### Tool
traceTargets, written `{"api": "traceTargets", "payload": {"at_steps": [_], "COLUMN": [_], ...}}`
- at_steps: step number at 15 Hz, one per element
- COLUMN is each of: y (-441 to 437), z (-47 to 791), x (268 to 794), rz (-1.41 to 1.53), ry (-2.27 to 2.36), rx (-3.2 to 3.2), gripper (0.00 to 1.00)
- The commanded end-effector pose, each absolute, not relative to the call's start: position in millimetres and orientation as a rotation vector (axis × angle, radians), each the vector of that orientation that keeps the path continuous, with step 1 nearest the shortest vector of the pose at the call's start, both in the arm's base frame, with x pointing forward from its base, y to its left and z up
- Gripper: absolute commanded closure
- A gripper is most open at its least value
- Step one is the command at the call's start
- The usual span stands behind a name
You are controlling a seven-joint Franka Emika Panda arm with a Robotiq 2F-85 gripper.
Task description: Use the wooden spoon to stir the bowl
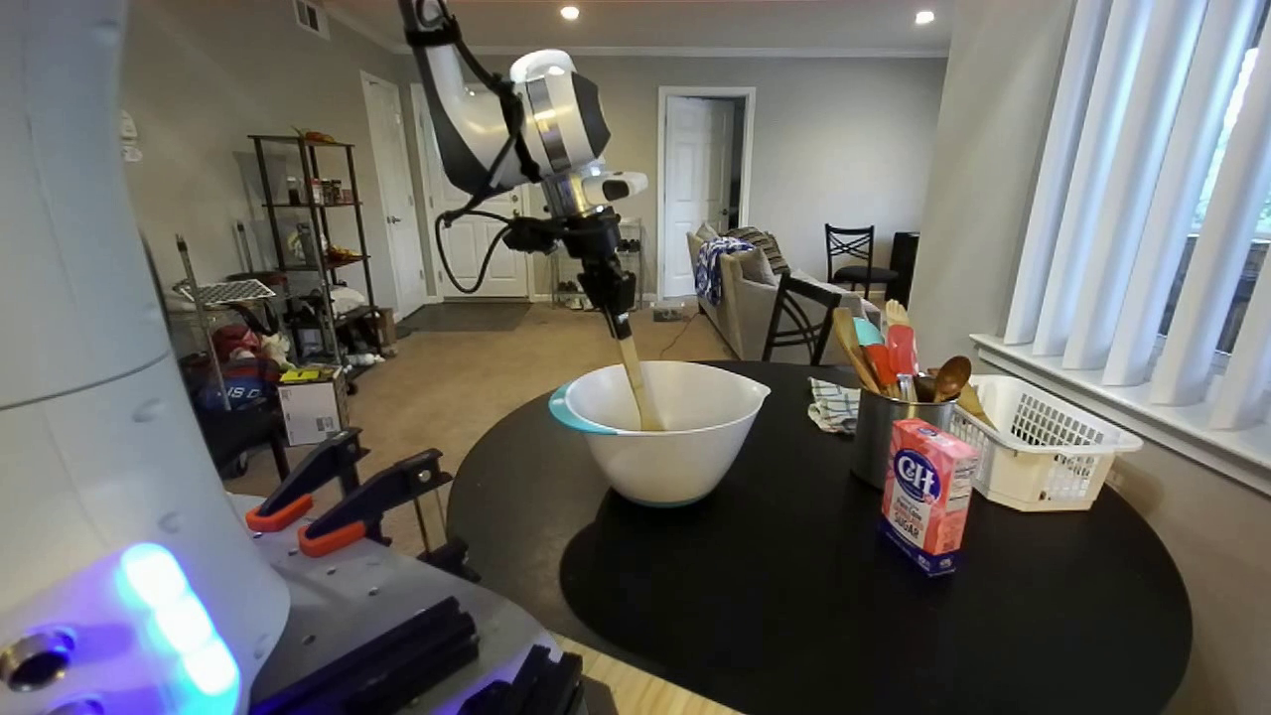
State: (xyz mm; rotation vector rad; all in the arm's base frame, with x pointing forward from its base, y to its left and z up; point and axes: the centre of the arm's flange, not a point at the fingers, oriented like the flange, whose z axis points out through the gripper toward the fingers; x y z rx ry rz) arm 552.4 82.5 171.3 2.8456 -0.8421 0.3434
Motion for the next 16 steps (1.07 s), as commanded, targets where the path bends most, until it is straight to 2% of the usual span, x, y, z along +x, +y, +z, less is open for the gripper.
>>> {"api": "traceTargets", "payload": {"at_steps": [1,11,16], "y": [82.4,100.6,97.5], "z": [170.0,172.9,171.9], "x": [559.3,570.7,573.7], "rz": [0.251,0.014,0.040], "ry": [-0.995,-1.190,-1.317], "rx": [2.784,2.776,2.780], "gripper": [0.95,0.95,0.95]}}
